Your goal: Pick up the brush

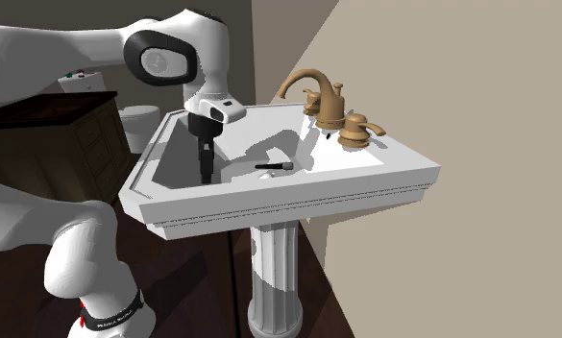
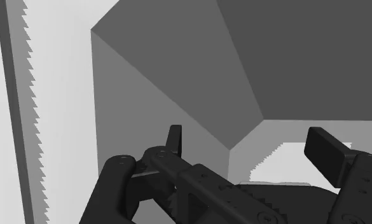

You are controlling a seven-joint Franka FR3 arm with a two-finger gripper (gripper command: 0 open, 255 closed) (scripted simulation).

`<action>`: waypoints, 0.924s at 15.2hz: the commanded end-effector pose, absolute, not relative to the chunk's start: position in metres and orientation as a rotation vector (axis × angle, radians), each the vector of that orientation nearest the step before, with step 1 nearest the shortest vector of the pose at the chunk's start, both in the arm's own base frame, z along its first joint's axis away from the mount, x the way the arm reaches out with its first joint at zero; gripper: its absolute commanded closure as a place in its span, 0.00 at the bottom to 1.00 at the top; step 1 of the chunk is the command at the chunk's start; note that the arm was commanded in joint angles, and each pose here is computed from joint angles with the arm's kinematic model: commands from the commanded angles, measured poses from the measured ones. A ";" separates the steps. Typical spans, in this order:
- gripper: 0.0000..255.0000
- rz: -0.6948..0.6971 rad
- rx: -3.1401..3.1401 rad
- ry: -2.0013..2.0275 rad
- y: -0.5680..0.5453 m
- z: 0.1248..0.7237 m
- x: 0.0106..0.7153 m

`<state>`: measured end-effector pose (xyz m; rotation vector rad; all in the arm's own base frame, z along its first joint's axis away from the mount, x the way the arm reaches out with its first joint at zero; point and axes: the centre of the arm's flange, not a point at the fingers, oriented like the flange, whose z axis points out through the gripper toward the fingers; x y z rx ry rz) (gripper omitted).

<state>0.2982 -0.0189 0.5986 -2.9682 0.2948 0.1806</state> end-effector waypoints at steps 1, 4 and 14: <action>0.00 0.181 -2.968 0.295 -0.019 0.599 0.298; 0.00 0.128 -2.975 0.368 0.011 0.587 0.318; 0.00 -0.052 -2.979 0.615 0.100 0.548 0.396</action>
